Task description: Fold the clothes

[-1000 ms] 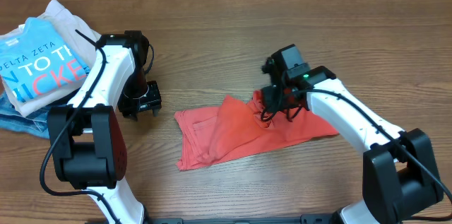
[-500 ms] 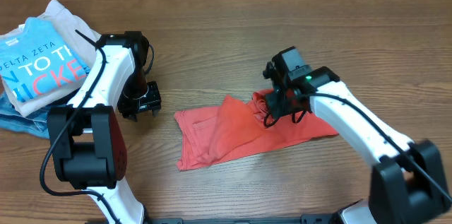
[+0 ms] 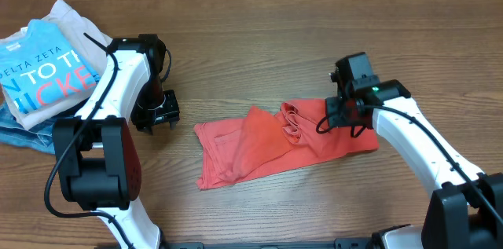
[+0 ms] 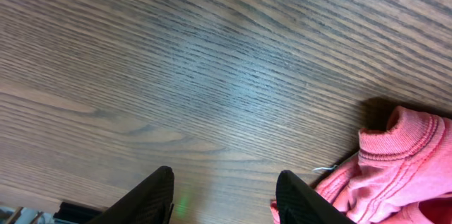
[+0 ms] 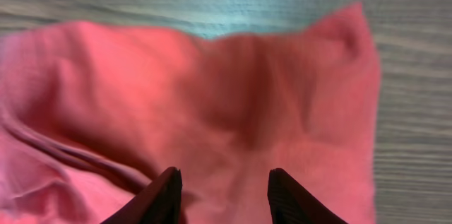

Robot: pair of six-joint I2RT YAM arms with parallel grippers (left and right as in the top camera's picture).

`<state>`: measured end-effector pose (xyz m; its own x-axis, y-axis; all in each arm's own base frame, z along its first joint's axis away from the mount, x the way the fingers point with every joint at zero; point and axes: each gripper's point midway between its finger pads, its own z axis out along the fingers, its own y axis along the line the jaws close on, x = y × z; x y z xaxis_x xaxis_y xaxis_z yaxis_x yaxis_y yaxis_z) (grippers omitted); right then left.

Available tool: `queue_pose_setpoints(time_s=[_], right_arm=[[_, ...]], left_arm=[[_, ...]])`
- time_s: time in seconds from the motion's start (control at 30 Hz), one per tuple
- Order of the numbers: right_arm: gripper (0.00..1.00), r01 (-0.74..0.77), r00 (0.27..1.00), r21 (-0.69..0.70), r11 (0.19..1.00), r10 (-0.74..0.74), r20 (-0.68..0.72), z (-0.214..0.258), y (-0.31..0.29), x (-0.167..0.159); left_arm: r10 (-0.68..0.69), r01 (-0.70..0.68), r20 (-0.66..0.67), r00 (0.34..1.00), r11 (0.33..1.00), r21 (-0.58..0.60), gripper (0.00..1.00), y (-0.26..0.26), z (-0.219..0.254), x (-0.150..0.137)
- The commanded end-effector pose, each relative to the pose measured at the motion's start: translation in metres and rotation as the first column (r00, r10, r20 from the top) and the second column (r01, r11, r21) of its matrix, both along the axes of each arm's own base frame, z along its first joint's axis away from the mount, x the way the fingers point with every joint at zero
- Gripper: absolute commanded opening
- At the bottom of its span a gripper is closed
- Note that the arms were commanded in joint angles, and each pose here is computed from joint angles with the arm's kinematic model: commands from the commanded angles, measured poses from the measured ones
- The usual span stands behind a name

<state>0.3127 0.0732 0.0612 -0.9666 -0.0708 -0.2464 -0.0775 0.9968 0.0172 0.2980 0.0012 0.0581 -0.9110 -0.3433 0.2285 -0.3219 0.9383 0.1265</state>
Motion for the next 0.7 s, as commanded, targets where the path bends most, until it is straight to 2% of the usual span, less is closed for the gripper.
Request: queue_pose_setpoints(time_s=[0.0,0.23,0.37,0.5,0.67], right_arm=[[0.44,0.007,0.999,0.042,0.999,-0.005,-0.034,-0.015,0.004,-0.014],[0.43,-0.054,0.994,0.177,0.983,0.070,-0.088,-0.025,0.031,-0.033],[0.45,-0.163,0.979,0.214,0.963,0.184,-0.087,-0.024,0.056,-0.043],[0.49,-0.317,0.934,0.312,0.896,0.352,-0.061,-0.018,0.097,-0.060],[0.52,-0.335,0.930,0.263,0.905,0.363,-0.064,-0.021,0.098,-0.062]], left_arm=[[0.007,-0.007,0.034,0.999,1.000,-0.004,0.50,0.000,0.008,0.007],[0.007,-0.007,0.035,0.999,1.000,-0.004,0.50,0.000,0.008,0.007],[0.007,-0.007,0.035,0.999,1.000,-0.004,0.50,0.000,0.008,0.007],[0.007,-0.007,0.030,1.000,1.000,-0.004,0.51,0.000,0.008,0.006],[0.007,-0.007,0.025,1.000,1.000,-0.004,0.51,0.000,0.008,0.005]])
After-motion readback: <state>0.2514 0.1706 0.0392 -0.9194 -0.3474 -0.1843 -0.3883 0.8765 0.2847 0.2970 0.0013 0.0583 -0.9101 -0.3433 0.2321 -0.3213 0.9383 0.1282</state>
